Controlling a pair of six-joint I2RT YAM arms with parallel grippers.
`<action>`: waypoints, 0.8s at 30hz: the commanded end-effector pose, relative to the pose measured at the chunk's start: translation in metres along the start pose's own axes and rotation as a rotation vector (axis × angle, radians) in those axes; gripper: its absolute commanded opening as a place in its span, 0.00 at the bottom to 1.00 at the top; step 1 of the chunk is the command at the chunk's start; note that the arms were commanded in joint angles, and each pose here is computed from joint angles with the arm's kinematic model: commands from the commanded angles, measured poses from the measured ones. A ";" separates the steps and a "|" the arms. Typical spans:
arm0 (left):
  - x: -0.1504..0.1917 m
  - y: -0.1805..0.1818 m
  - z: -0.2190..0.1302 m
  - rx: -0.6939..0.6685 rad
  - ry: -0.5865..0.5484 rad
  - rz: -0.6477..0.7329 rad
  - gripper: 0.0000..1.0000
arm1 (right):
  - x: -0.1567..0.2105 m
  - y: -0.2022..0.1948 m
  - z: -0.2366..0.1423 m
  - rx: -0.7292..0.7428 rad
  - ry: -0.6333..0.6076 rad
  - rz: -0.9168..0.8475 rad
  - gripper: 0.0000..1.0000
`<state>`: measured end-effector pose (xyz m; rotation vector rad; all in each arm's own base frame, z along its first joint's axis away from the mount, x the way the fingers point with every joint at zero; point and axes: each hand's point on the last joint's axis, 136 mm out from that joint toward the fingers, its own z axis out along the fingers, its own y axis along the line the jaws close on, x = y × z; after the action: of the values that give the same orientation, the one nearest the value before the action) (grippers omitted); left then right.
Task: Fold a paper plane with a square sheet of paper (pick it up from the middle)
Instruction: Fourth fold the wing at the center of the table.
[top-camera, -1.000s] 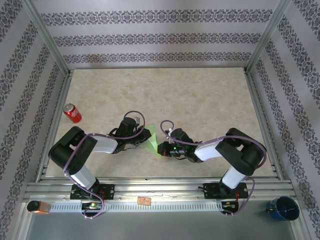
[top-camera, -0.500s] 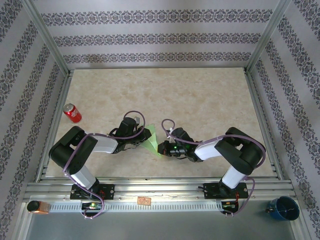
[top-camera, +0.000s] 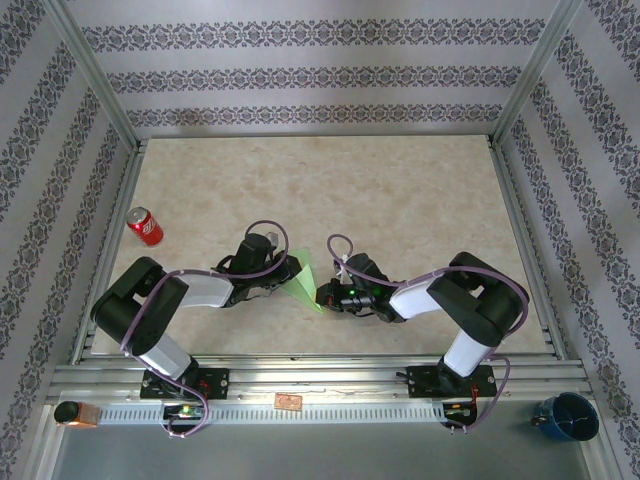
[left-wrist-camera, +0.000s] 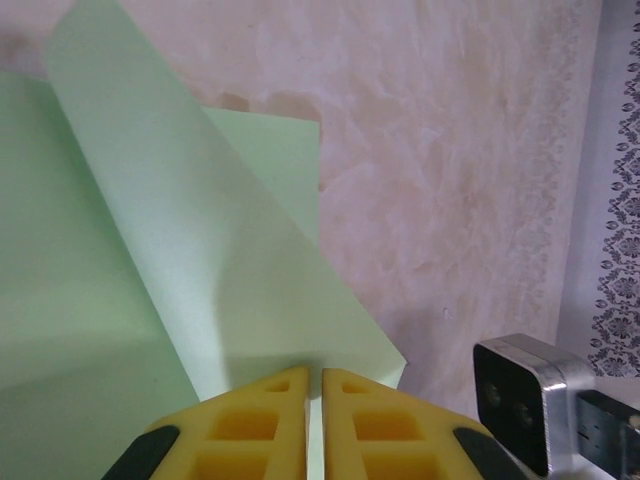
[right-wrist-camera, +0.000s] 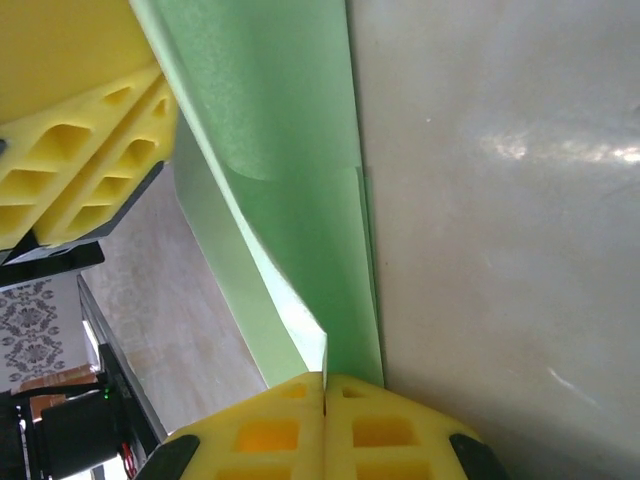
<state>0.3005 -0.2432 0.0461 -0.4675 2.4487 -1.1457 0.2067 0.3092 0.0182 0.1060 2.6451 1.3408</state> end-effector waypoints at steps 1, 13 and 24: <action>0.007 -0.005 -0.002 0.006 0.029 0.046 0.10 | 0.009 -0.032 0.004 0.092 0.020 0.055 0.01; 0.013 -0.010 0.005 0.042 0.074 0.049 0.07 | 0.010 -0.037 0.002 0.102 0.015 0.077 0.00; 0.011 -0.004 0.016 0.013 0.077 0.026 0.07 | 0.010 -0.038 0.001 0.101 0.018 0.079 0.00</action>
<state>0.2961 -0.2521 0.0334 -0.4266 2.5116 -1.1733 0.2081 0.3076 0.0181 0.1436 2.6450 1.3667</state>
